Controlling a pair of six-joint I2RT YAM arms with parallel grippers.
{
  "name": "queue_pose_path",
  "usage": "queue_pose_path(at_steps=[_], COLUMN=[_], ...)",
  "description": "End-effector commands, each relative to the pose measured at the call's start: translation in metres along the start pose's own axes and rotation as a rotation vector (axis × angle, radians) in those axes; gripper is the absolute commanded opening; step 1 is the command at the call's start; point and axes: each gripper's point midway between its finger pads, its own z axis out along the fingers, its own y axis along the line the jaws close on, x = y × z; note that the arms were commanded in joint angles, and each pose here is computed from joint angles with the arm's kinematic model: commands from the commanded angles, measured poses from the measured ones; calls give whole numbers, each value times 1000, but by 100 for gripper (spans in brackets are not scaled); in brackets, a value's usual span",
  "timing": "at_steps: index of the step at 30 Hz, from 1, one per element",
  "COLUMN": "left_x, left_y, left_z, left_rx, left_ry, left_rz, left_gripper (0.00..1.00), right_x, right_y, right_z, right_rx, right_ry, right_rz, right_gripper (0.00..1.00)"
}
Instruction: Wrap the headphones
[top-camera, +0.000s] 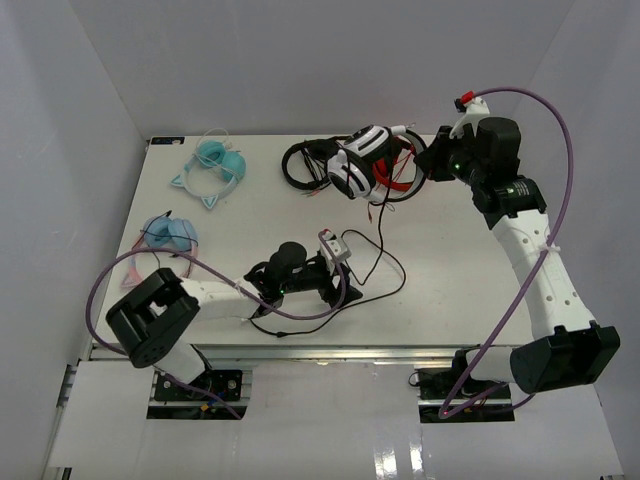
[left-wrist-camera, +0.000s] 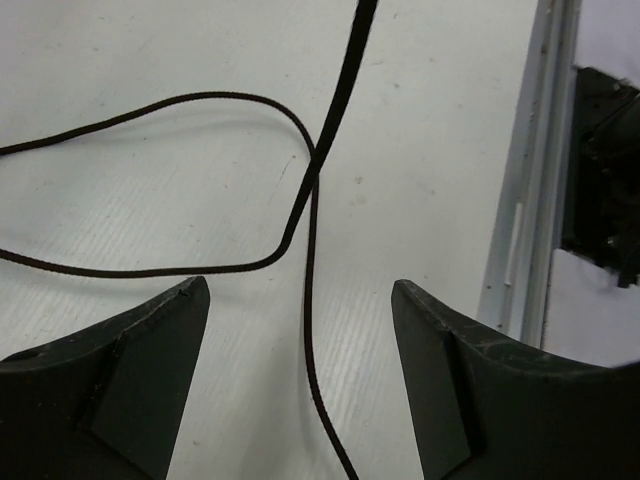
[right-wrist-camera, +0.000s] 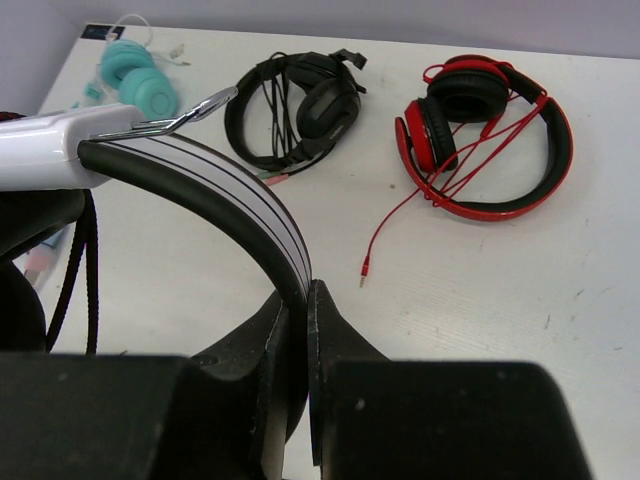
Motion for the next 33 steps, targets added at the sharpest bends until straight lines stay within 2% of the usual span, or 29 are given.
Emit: queue_pose_path(at_steps=[1,9,11,13,16,18,21,23,24,25,29,33], left_x=[-17,-7,-4,-6,1,6,14,18,21,24,30,38], left_y=[18,31,36,42,52,55,58,57,57,56,58,66], left_z=[17,40,45,52,61,70,81,82,81,79,64,38], left_rx=[-86,-130,-149,-167,-184,-173,-156,-150,-149,-147,-148,-138], left_ry=[-148,-151,-140,-134,-94,-65,-26,-22,-16,-15,0,42], left_rz=[172,279,342,376,409,419,421,420,419,420,446,456], left_gripper=[84,85,85,90,89,80,44,15,4,1,0,0], right_x=[-45,-40,-38,-36,-35,-33,-35,-39,-41,-44,-51,-44], right_y=[33,33,40,43,51,54,58,59,60,61,74,83], right_z=[-32,-38,-38,-39,-44,-47,-52,-57,-59,-62,-81,-101], right_rx=[-131,-151,-197,-223,-268,-298,-337,-362,-372,-383,-471,-547], right_ry=[-143,-141,-130,-131,-130,-125,-122,-122,-123,-126,-132,-143], right_rz=[41,47,43,38,29,29,44,52,54,54,8,-160], right_gripper=[8,8,8,8,8,8,8,8,8,8,8,8])
